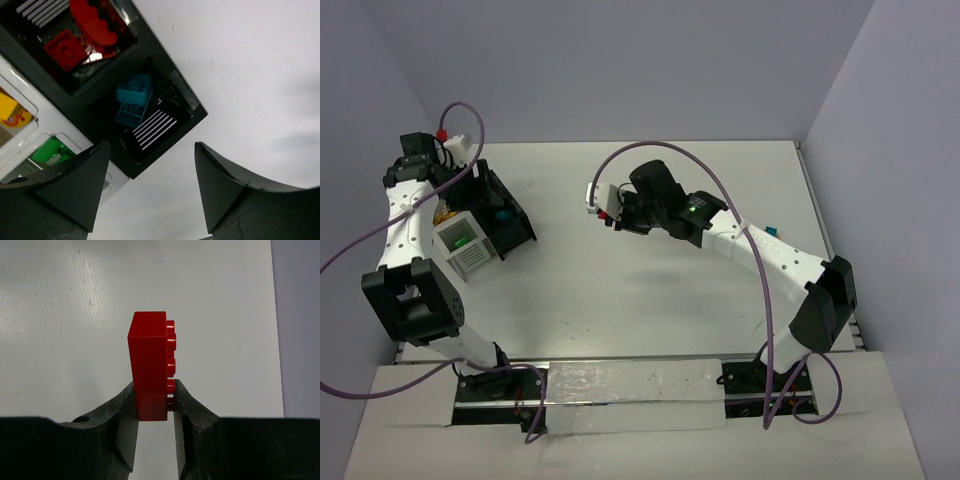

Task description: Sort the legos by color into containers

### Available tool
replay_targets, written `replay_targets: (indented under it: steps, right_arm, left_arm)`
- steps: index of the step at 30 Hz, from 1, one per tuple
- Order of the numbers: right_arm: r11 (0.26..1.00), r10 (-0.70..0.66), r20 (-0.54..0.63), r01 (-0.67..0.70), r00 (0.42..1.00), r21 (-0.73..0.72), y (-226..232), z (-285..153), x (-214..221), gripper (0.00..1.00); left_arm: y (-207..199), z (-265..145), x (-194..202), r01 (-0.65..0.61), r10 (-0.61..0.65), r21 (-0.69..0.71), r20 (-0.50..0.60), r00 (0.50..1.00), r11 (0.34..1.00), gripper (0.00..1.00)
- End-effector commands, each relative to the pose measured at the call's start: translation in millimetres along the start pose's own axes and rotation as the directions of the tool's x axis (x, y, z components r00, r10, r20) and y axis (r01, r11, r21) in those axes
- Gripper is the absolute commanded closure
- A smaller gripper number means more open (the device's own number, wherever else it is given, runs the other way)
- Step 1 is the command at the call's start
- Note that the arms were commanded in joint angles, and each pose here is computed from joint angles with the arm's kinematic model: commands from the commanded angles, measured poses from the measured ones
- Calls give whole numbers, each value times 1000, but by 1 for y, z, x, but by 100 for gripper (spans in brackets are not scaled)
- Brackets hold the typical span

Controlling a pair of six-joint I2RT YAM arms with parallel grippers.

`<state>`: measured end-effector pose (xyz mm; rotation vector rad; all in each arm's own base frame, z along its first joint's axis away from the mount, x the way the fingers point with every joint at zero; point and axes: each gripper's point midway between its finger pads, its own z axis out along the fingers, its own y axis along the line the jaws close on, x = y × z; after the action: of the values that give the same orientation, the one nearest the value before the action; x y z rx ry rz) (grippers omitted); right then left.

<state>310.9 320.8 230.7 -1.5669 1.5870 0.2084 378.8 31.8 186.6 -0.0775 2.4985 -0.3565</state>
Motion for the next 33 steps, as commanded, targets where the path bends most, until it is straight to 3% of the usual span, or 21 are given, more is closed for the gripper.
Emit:
replay_targets:
  steps: [1, 3, 6, 10, 12, 21, 29, 33]
  right_arm:
    - [996, 18, 132, -29, 991, 79, -27, -14, -40, 100]
    - [995, 19, 163, -35, 986, 90, -29, -17, -46, 100]
    - [994, 19, 245, -44, 969, 97, -31, -24, -64, 100]
    - [996, 52, 311, -72, 949, 53, -32, -26, -86, 100]
    - [995, 73, 339, -93, 938, 43, -33, -26, -94, 100]
    - [994, 105, 321, -104, 941, -21, -24, -11, -115, 100]
    - [995, 98, 291, -96, 952, -21, -20, -6, -117, 100]
    - [995, 95, 301, -96, 949, -13, -19, -7, -121, 100]
  left_arm:
    - [-31, -28, -44, -97, 80, 115, 145, 986, 989, 22]
    - [-60, -42, -47, -127, 81, 249, 188, 979, 960, 23]
    - [-126, -74, -36, -142, 31, 563, 201, 979, 814, 25]
    - [-185, -111, -23, -194, 35, 741, 224, 974, 644, 24]
    - [-198, -118, -13, -205, 31, 764, 236, 971, 612, 21]
    - [-237, -121, -3, -252, 61, 761, 271, 961, 598, 18]
    - [-246, -127, -7, -277, 75, 758, 290, 954, 590, 13]
    - [-250, -119, -8, -280, 90, 736, 288, 954, 616, 13]
